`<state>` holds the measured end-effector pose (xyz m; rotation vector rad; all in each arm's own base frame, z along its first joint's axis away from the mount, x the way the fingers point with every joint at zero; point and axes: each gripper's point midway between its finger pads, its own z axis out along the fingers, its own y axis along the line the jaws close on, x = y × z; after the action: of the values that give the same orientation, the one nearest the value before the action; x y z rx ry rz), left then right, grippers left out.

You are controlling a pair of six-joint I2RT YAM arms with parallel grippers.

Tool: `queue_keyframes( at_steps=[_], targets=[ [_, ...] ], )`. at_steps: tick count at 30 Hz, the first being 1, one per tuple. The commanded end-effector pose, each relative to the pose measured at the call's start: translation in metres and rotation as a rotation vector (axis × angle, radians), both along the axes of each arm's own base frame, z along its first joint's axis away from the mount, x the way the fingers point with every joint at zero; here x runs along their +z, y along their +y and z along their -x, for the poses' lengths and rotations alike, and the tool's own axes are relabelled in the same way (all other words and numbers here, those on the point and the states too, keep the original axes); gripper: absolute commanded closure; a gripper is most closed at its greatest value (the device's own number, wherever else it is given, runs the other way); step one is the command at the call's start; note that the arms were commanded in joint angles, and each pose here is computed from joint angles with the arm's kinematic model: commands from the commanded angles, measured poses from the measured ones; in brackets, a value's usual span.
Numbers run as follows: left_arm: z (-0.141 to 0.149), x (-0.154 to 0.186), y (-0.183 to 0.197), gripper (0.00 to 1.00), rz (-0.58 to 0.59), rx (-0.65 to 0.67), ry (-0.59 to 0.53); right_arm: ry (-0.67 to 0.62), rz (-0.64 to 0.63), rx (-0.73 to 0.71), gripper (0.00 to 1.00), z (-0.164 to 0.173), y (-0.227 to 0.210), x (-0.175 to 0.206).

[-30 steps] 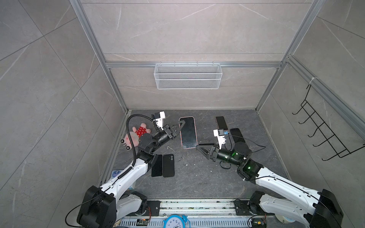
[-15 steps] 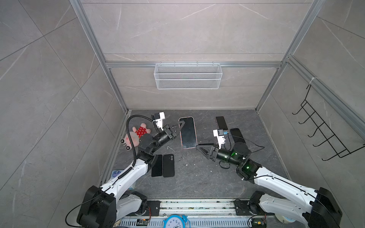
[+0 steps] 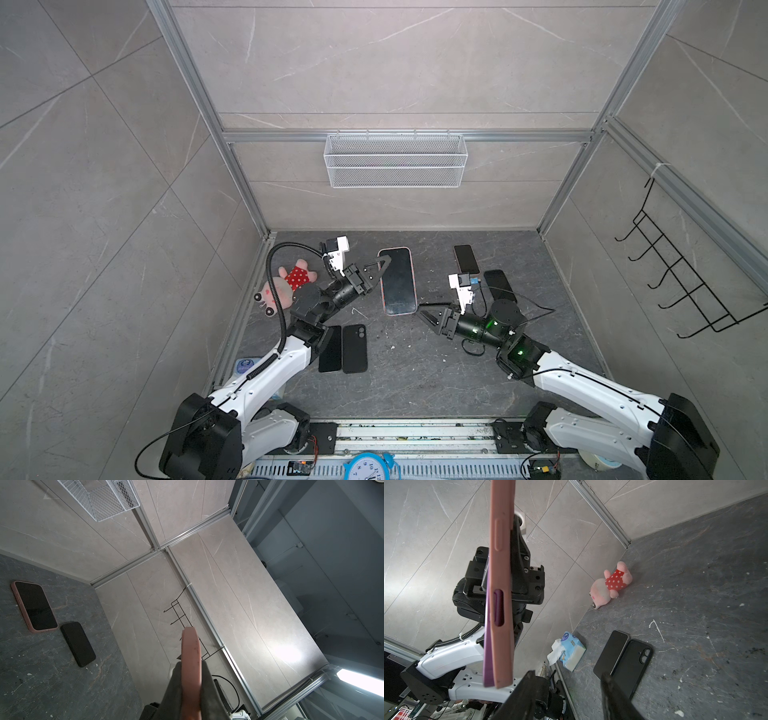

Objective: Take the phone out of the phone case
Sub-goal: Remove the phone case from the phone.

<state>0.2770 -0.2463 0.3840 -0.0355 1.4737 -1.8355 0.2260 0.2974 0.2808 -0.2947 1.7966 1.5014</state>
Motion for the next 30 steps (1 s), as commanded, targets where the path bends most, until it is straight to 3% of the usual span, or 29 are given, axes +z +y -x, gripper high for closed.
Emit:
queue_keyframes(
  at_steps=[1,10,30],
  targets=[
    [0.017,0.034,0.007,1.0,0.067,-0.003,-0.122,-0.015,-0.036,0.027,0.46,0.004,0.001,0.011],
    [0.014,0.035,0.007,1.0,0.068,0.004,-0.122,-0.027,-0.069,0.013,0.42,0.017,-0.015,0.016],
    [0.013,0.034,0.005,1.0,0.07,0.001,-0.13,-0.018,-0.116,0.075,0.41,0.014,0.0,0.025]
  ],
)
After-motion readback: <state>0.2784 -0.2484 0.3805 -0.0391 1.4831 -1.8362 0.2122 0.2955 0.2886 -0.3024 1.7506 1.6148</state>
